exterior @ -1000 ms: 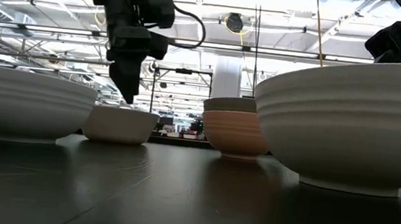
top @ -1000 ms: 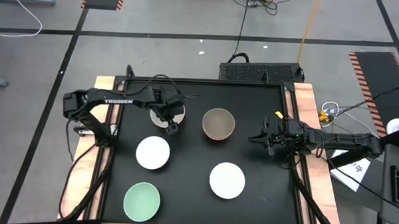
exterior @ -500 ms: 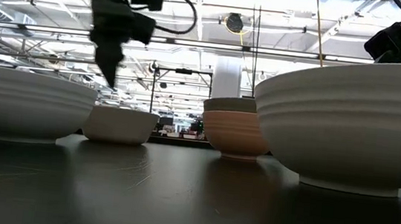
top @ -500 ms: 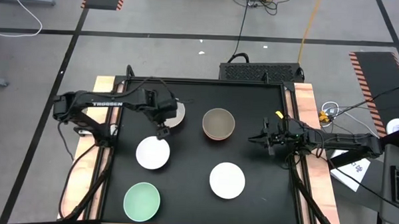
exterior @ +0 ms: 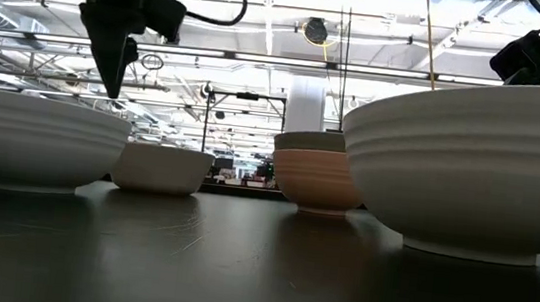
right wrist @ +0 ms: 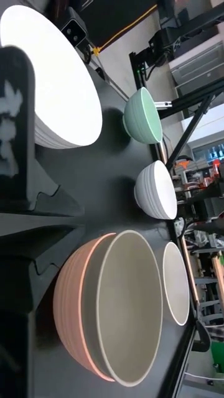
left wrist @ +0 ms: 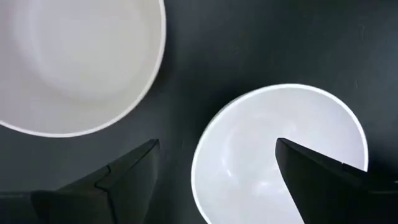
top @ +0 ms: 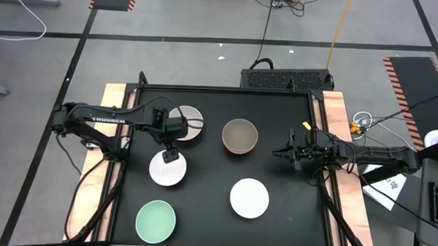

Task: Nest bowls inside each other
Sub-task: Stack the left white bowl on top of the brown bowl

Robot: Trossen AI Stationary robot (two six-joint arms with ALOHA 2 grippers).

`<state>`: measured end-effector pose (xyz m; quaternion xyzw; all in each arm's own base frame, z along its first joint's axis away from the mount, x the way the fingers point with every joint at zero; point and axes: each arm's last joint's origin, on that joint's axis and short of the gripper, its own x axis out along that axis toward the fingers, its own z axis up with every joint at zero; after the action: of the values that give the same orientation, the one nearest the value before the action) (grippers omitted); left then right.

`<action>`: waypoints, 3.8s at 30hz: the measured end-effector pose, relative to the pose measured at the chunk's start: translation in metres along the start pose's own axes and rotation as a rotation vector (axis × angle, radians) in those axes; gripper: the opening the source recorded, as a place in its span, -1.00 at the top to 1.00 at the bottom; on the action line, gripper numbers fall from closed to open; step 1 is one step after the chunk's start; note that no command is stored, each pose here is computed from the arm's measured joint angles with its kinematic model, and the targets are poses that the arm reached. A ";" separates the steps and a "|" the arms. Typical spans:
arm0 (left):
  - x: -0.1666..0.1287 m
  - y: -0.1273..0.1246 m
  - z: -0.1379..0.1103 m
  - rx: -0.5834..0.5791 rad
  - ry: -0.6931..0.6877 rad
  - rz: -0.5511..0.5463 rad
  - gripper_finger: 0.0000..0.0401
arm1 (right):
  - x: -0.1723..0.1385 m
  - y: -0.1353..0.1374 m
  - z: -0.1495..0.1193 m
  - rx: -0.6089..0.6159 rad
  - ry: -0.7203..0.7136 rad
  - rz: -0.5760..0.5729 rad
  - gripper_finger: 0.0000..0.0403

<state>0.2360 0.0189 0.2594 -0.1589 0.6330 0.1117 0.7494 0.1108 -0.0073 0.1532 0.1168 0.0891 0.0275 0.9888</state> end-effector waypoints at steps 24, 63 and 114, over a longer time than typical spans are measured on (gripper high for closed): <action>0.037 0.007 -0.014 -0.013 0.045 0.038 -0.61 | 0.000 0.000 0.001 0.004 -0.014 0.003 0.87; 0.067 0.020 -0.015 0.010 0.011 0.008 -0.12 | 0.000 0.000 0.002 0.016 -0.018 0.005 0.87; -0.037 -0.036 0.043 0.414 -0.454 -0.097 0.99 | 0.000 0.000 0.002 0.012 -0.014 0.004 0.87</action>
<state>0.2821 0.0032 0.3054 -0.0040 0.4502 -0.0227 0.8926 0.1110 -0.0073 0.1548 0.1231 0.0819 0.0281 0.9886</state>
